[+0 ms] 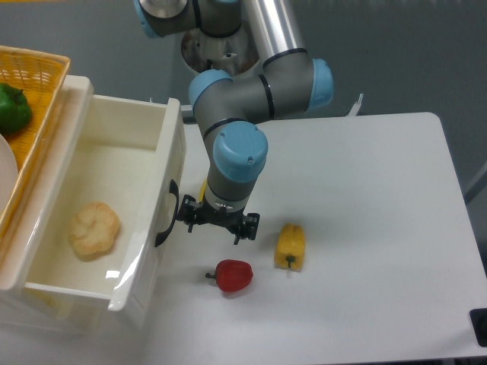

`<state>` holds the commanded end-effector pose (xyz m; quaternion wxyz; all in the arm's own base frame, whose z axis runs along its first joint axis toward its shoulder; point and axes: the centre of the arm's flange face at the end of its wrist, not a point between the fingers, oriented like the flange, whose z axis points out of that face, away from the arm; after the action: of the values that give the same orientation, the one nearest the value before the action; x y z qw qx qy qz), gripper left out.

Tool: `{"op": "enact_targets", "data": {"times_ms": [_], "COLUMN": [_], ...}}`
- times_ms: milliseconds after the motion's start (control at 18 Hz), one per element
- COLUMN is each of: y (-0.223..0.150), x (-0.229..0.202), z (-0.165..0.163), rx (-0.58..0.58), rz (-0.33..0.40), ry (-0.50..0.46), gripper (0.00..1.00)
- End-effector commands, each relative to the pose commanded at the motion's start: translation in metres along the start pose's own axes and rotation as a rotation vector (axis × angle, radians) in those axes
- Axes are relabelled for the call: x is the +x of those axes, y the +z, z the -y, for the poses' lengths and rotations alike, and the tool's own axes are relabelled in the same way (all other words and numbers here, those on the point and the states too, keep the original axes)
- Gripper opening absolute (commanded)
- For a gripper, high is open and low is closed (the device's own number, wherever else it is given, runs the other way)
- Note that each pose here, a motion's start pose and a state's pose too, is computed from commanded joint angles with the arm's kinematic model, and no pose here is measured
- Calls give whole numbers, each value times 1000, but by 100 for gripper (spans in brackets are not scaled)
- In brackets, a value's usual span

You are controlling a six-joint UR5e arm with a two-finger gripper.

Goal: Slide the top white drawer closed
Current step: 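Push the drawer front with the gripper, sliding the drawer into the unit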

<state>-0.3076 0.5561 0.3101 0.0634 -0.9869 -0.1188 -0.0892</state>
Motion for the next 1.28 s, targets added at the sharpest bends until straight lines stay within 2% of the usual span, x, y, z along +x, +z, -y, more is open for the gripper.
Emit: {"op": "enact_targets", "data": {"times_ms": [1278], "y": [0], "x": [79], "z": [16], "rx": [1], "rz": [2], "ry": [105], "gripper": [100]}}
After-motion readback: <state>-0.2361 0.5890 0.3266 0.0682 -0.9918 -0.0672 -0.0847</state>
